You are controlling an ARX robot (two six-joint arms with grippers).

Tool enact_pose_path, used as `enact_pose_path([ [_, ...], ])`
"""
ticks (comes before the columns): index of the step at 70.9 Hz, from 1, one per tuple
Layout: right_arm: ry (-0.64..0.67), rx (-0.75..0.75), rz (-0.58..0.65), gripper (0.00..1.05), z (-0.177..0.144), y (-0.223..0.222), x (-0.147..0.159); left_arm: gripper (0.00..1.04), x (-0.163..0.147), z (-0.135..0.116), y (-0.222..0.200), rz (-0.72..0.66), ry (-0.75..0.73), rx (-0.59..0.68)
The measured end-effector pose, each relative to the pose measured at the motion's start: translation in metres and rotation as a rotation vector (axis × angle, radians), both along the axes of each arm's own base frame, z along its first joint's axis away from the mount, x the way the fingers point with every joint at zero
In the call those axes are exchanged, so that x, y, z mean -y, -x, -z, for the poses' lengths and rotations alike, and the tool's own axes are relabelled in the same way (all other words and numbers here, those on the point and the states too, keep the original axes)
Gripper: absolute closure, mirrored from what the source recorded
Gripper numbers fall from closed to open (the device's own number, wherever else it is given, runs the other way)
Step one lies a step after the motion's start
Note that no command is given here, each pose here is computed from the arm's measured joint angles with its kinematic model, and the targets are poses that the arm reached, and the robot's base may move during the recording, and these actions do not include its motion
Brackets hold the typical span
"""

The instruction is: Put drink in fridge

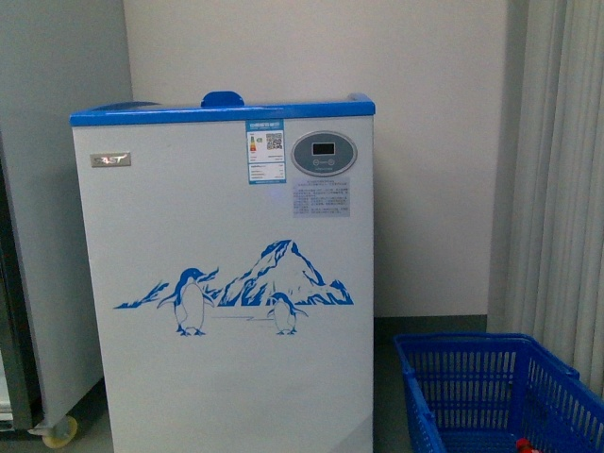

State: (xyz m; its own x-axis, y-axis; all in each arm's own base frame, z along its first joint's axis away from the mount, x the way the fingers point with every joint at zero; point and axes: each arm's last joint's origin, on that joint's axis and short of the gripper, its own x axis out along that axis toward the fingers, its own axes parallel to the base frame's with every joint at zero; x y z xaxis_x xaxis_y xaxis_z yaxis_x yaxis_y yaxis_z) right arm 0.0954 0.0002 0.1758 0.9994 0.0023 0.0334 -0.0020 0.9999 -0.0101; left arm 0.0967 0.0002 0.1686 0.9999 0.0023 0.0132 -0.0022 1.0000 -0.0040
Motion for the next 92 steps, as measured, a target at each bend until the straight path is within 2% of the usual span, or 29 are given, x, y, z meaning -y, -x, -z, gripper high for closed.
enact_pose_path([
  [92, 0.0, 0.0, 0.0, 0.07, 0.0, 0.0, 0.0, 0.08, 0.0, 0.0, 0.0, 0.0, 0.0, 0.0],
])
